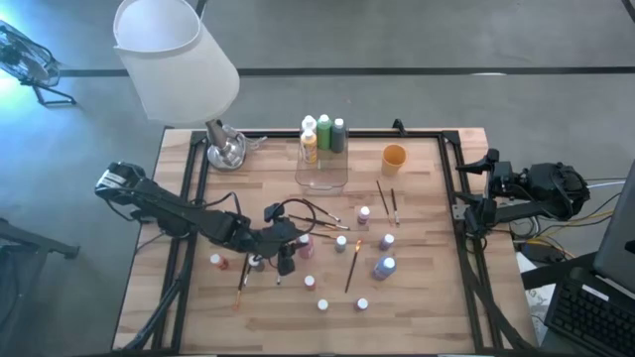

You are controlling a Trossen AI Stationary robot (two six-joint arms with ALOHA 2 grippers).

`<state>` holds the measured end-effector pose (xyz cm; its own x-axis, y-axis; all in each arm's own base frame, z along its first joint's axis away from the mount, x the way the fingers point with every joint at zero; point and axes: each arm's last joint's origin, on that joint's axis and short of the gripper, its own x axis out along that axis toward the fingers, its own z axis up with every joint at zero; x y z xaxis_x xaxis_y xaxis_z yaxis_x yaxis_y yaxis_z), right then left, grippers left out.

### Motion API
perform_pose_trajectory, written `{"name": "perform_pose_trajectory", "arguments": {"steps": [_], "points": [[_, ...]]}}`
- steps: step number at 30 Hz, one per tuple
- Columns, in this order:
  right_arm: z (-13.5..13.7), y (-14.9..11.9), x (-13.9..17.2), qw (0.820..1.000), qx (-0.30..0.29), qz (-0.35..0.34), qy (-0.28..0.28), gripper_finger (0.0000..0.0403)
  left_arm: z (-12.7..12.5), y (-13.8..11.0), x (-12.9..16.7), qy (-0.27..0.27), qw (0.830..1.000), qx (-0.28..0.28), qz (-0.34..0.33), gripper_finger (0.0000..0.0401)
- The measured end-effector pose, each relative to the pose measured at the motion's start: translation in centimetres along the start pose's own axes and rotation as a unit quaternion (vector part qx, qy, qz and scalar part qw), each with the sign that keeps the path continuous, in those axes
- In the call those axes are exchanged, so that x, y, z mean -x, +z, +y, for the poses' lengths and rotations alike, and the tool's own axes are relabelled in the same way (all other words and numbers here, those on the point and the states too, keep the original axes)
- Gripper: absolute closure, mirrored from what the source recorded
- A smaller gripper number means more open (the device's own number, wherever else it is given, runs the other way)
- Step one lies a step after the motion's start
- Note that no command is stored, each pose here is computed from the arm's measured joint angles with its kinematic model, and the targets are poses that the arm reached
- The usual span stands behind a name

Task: Pick & Place Paint Supplies
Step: Put the big pink paint bottle into the bin

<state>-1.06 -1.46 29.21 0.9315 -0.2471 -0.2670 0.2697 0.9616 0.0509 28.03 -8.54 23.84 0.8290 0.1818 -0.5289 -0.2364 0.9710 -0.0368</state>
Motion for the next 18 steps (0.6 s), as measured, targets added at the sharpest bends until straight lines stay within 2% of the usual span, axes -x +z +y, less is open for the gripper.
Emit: {"name": "perform_pose_trajectory", "arguments": {"steps": [18], "points": [[0.0, 0.0, 0.0, 1.0, 0.0, 0.0, 0.0, 0.0039, 0.07, 0.08, 0.12, 0.0, 1.0, 0.001, -0.001, 0.0279]]}}
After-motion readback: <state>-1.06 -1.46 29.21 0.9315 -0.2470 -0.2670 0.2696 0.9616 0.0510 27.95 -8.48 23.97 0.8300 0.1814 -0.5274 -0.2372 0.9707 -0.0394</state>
